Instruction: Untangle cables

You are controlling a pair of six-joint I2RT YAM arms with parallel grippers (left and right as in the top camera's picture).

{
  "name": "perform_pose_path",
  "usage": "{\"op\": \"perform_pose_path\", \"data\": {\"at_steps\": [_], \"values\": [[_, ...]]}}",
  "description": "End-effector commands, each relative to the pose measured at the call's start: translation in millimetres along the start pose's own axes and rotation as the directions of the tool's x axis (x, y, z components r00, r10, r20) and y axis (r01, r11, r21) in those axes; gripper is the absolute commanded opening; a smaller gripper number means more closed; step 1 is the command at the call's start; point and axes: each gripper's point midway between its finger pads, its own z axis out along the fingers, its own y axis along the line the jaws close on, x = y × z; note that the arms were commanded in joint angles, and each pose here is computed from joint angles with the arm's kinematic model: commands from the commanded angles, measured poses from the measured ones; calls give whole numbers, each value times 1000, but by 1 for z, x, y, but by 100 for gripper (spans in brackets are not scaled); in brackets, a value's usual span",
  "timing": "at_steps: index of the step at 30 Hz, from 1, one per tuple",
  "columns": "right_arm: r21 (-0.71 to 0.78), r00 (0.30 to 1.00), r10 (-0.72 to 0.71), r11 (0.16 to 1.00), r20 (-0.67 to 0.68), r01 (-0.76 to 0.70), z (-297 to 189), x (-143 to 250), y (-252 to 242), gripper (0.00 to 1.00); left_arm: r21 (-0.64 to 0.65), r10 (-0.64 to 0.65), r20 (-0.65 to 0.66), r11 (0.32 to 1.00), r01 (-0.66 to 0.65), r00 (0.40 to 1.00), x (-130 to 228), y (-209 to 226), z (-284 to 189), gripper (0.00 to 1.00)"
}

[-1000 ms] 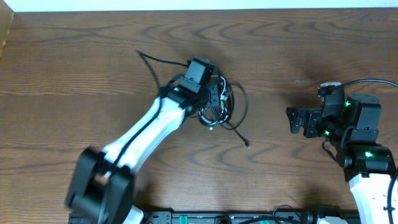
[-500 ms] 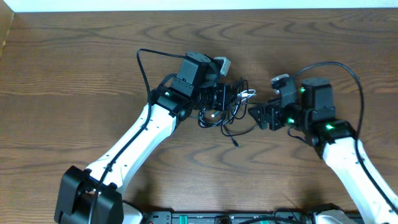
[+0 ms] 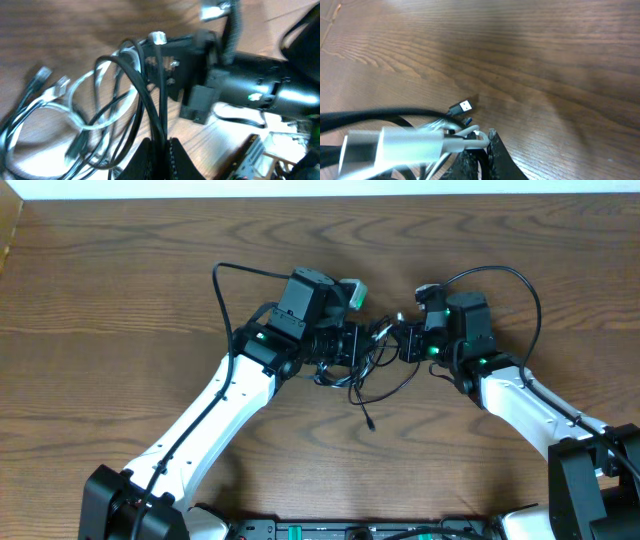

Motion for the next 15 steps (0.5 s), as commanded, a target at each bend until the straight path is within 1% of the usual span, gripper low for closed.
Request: {"op": "perform_pose_path", "data": {"at_steps": [1, 2, 4, 5, 6, 7, 9, 11, 12, 13, 14, 15], "values": [[94, 997, 71, 993, -2, -70, -1, 2, -20, 1, -254, -17, 53, 967, 30, 998, -6, 46, -18, 7], [142, 997, 83, 986, -6, -81, -4, 5, -29, 1, -315, -25, 57, 948, 42, 998, -4, 58, -22, 7], [279, 994, 109, 955, -12, -101, -14, 12, -54, 1, -483, -44, 70, 873, 73, 997, 0, 93, -37, 7], [385, 993, 122, 916, -9, -109, -25, 17, -74, 1, -568, -52, 79, 818, 88, 996, 2, 111, -49, 7], [517, 992, 129, 848, 4, -113, -43, 19, -98, 1, -642, -62, 92, 759, 107, 994, 4, 129, -62, 7], [576, 991, 130, 810, 16, -116, -55, 19, -109, 1, -668, -71, 102, 734, 122, 992, 3, 138, -69, 7], [650, 990, 128, 749, 53, -131, -76, 13, -124, 1, -677, -94, 128, 720, 156, 987, 0, 149, -77, 7], [670, 988, 120, 727, 95, -152, -93, 2, -131, 1, -674, -122, 177, 708, 210, 977, -6, 158, -84, 7], [669, 986, 115, 724, 122, -167, -101, -4, -132, 1, -663, -129, 195, 713, 228, 972, -9, 160, -86, 8], [669, 982, 112, 720, 151, -185, -109, -11, -133, 1, -643, -136, 210, 727, 242, 968, -13, 160, -86, 7], [668, 975, 107, 714, 193, -210, -121, -20, -135, 1, -602, -146, 230, 755, 259, 962, -20, 159, -85, 7], [668, 971, 105, 709, 214, -224, -128, -24, -136, 1, -589, -148, 245, 762, 268, 958, -24, 160, -87, 7]]}}
